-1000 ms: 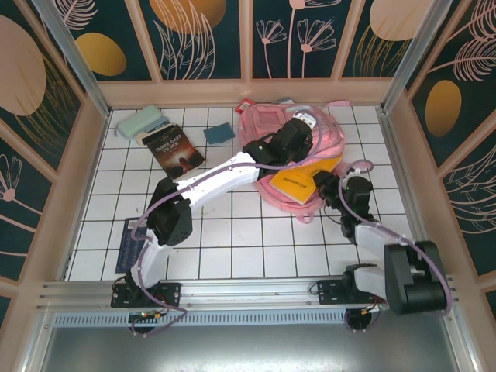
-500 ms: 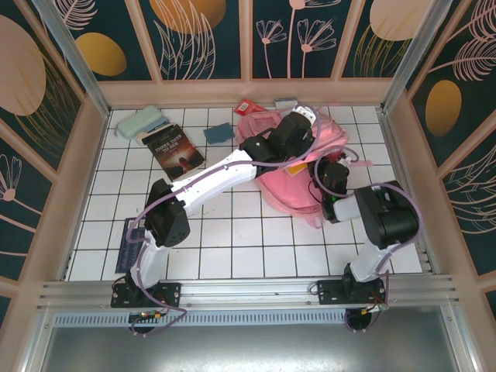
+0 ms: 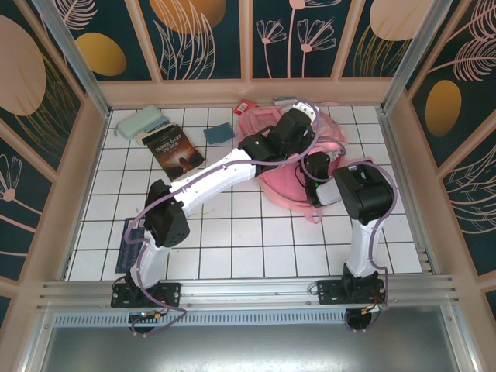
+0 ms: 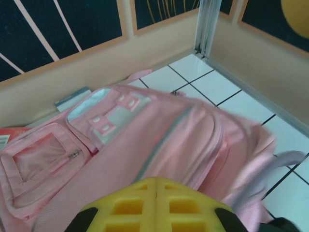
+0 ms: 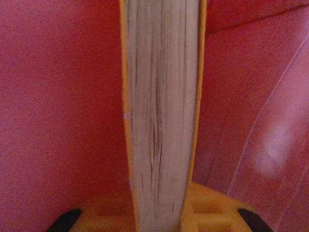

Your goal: Pack the student bag

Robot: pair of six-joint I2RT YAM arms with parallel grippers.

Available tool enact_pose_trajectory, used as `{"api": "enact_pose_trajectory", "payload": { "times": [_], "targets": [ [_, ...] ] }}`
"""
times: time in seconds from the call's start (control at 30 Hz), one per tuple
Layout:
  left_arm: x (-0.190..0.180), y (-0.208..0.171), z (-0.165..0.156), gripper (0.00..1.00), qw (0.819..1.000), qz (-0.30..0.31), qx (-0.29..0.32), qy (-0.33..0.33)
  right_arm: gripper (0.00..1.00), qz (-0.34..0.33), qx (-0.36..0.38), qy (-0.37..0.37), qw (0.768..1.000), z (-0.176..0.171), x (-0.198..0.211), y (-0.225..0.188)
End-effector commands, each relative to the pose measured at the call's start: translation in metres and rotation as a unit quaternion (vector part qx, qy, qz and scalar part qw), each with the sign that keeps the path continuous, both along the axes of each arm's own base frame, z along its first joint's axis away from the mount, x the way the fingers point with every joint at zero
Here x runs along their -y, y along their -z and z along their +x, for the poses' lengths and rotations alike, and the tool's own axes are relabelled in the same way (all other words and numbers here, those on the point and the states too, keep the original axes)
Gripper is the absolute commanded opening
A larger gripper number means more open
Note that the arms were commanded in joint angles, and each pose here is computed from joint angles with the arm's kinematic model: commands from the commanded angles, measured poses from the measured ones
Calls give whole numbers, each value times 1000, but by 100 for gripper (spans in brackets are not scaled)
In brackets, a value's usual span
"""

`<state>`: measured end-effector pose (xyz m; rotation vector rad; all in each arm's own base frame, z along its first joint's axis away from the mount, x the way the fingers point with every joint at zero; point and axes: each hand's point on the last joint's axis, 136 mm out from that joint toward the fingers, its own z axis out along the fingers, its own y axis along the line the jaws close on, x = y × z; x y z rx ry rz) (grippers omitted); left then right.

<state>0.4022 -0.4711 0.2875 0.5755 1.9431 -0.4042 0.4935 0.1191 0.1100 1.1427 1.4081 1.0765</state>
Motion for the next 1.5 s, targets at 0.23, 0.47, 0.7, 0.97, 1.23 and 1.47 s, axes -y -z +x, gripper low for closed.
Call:
{"api": "enact_pose_trajectory", "payload": {
  "times": [0.23, 0.47, 0.7, 0.97, 1.23, 1.47],
  "targets": [
    [-1, -38, -4, 0, 999, -44, 22, 1, 49, 16, 24, 11, 1000, 33, -2, -25],
    [-5, -34, -2, 0, 999, -34, 28, -10, 72, -37, -20, -22, 999, 21, -7, -29],
    [-32, -38, 1, 9, 998, -5, 46, -40, 82, -73, -68, -65, 993, 8, -13, -33],
    [-76, -46, 7, 14, 995, -28, 44, -84, 81, -90, -112, -150, 978, -15, -19, -31],
    [-102, -39, 7, 13, 993, -51, 32, -104, 79, -175, -188, -217, 942, -64, -13, -18],
    [-115, -26, 5, 13, 991, -61, 22, -119, 77, -260, -238, -270, 896, -119, -2, -6]
  ]
}}
